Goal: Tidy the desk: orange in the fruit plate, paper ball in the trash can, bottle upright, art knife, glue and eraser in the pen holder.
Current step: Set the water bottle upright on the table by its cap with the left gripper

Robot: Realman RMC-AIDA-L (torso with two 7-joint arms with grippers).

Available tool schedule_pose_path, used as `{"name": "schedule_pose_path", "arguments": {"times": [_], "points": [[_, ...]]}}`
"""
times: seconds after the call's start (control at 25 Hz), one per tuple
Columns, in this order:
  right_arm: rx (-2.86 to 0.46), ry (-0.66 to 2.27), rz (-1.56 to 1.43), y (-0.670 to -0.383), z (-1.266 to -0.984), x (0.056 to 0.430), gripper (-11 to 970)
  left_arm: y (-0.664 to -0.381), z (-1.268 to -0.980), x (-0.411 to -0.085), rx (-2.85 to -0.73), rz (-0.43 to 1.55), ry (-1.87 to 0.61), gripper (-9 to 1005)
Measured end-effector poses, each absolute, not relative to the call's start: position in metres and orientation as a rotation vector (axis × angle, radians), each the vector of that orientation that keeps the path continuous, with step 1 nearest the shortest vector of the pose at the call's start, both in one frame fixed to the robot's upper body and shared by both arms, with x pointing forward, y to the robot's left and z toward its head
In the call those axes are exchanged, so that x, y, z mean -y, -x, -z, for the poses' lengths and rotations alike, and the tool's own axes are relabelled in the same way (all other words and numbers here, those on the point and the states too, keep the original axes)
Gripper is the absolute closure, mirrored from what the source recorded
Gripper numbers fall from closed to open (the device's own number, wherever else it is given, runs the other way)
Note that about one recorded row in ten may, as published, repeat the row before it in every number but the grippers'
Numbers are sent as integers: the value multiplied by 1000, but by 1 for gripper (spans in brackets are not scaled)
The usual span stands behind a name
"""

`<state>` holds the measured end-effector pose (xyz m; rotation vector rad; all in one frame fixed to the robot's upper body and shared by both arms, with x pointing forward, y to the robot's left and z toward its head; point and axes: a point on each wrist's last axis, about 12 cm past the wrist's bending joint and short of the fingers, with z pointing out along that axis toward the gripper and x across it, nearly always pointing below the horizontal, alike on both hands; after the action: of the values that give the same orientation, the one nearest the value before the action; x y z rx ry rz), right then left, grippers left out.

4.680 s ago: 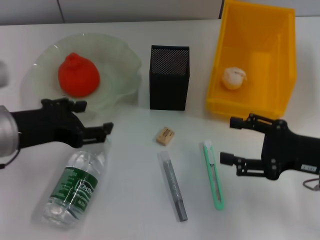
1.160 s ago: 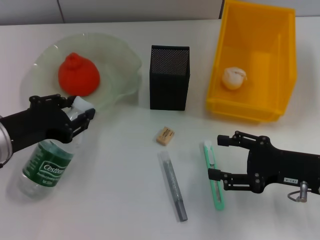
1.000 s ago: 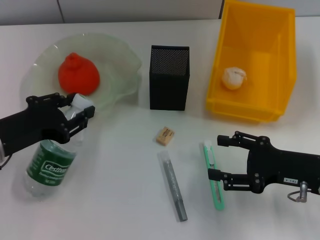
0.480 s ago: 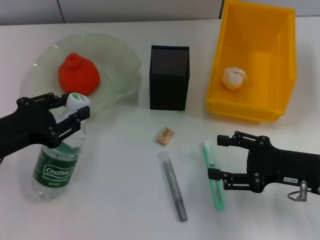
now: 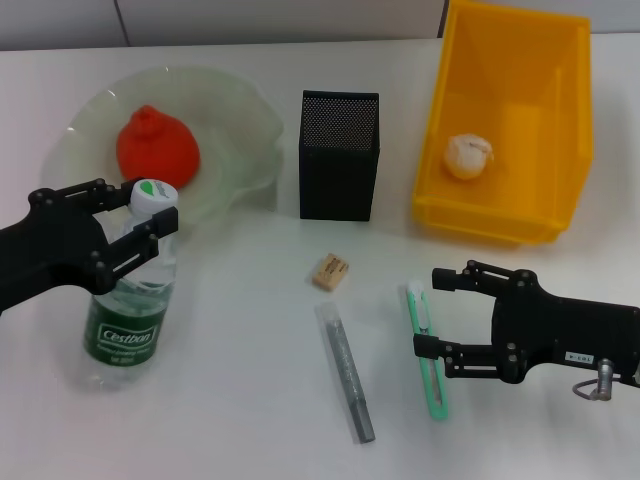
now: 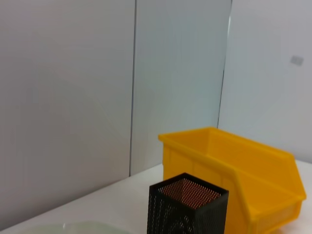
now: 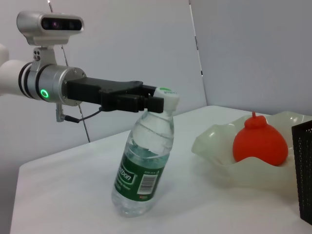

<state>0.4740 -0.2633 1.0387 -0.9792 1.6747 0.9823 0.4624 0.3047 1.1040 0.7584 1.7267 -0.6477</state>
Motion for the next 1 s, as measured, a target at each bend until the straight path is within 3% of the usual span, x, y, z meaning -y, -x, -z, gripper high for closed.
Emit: {"name": "schedule_pose_path", "arguments": {"times": [1.0], "points": [[-1680, 977, -990, -475, -1040, 263, 106, -462, -1109, -314, -1686, 664, -749, 552]]}}
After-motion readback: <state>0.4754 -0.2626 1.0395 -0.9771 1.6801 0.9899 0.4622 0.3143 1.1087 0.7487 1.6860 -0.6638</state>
